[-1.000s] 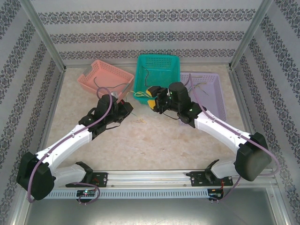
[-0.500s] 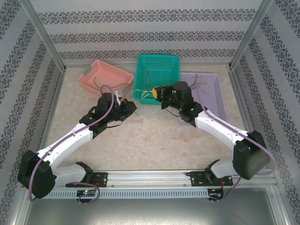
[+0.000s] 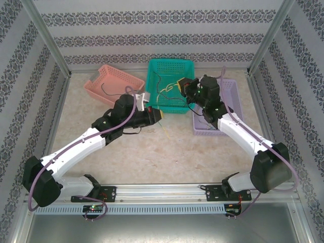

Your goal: Untangle the cables

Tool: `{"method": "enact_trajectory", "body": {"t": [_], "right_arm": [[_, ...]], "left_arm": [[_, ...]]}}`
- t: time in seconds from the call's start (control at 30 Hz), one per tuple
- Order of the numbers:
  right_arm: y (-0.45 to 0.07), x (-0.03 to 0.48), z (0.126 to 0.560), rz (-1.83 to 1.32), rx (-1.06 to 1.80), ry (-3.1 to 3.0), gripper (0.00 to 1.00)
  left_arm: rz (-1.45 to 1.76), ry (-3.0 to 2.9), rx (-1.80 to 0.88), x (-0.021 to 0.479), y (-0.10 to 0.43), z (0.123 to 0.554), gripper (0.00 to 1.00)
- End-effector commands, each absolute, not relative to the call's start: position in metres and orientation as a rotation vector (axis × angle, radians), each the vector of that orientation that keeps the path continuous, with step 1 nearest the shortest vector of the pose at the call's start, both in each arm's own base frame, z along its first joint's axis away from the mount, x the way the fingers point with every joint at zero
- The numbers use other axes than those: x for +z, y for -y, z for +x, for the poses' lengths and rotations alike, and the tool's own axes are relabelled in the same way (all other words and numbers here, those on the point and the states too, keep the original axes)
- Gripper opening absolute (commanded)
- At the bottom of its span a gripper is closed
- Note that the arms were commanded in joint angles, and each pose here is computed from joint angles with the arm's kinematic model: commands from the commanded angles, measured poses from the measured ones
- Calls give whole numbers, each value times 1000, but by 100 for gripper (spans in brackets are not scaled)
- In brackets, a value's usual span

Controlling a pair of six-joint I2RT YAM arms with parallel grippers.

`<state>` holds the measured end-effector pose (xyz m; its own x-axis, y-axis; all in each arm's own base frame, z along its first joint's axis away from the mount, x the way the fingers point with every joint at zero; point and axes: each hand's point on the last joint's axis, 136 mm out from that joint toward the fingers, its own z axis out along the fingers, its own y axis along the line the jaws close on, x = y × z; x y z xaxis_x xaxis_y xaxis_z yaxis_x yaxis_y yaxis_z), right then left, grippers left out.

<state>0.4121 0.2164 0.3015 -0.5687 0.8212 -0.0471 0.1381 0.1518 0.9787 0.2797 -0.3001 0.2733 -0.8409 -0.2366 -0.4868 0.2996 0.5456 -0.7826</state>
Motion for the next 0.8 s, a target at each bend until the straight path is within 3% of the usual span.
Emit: {"method": "enact_trajectory", "body": {"t": [0.0, 0.3, 0.47, 0.57, 0.6, 0.67, 0.77], "right_arm": [[-206, 327, 424, 758, 1367, -1754, 0], [-174, 358, 462, 716, 1389, -1581, 0], [-175, 377, 463, 552, 1417, -1569, 0], [-170, 385, 455, 459, 1406, -1564, 0], [-168, 388, 452, 429, 1398, -1568, 0], [-164, 393, 446, 375, 1390, -1572, 0], [-159, 397, 437, 308, 1378, -1584, 0]], "left_arm": [[321, -2266, -1236, 276, 323, 255, 0], [643, -2336, -1170, 262, 364, 220, 0], [542, -2334, -1053, 265, 359, 240, 2], [390, -2293, -1051, 288, 346, 258, 50], [340, -2273, -1058, 298, 342, 262, 60], [247, -2223, -1077, 319, 332, 269, 68], [83, -2131, -1127, 355, 312, 278, 69]]}}
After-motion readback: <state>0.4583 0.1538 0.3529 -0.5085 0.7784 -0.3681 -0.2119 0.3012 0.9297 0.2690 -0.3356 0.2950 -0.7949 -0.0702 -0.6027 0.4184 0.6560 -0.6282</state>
